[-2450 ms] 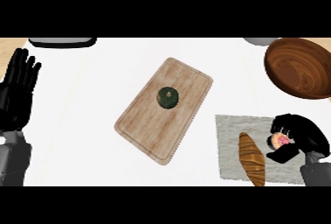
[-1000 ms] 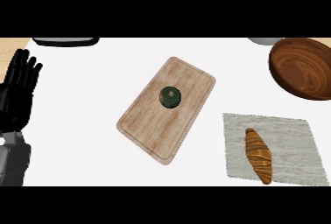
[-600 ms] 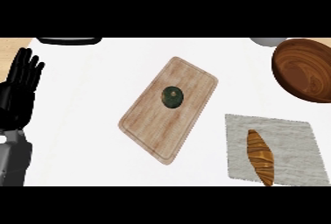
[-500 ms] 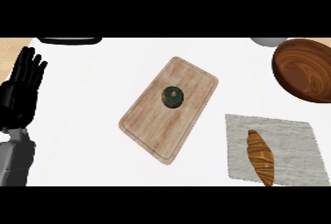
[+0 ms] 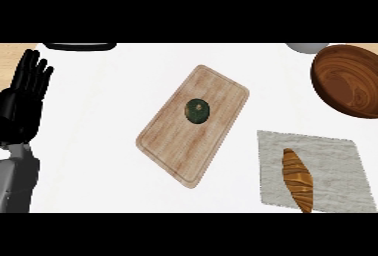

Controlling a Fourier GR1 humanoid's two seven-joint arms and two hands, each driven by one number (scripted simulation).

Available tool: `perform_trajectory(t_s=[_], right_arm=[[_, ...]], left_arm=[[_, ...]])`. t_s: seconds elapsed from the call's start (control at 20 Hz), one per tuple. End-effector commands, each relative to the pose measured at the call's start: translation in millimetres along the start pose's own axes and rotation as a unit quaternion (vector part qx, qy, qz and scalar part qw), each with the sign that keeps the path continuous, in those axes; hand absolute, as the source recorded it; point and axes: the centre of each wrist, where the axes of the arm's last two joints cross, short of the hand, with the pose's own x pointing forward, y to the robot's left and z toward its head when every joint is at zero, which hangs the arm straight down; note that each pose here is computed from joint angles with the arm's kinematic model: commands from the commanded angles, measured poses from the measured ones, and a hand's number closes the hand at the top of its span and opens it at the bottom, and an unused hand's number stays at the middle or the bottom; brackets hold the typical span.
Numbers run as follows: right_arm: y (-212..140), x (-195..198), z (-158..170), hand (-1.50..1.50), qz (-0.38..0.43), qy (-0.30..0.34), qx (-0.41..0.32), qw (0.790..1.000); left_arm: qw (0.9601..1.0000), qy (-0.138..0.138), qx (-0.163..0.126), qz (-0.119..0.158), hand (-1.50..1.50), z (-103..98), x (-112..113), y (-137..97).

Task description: Pick the cupcake from the placemat and place it in the bowl

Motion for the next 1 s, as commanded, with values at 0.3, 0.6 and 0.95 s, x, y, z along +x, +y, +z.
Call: perform_trajectory(t_s=[0.3, 0.6, 0.95], right_arm=[[84, 53, -78, 1.5, 0.001, 0.0, 0.079, 0.997], [153, 45, -94, 1.5, 0.007, 0.021, 0.098, 0.995], [212, 17, -85, 1.5, 0.037, 0.115, 0.079, 0.99]], left_arm=[[0.9999, -0.006, 0.009, 0.0, 0.0, 10, -2, -5], [1.0, -0.002, 0.002, 0.004, 0.0, 12, -17, 14], [1.0, 0.003, 0.009, 0.001, 0.0, 12, 0, -5]])
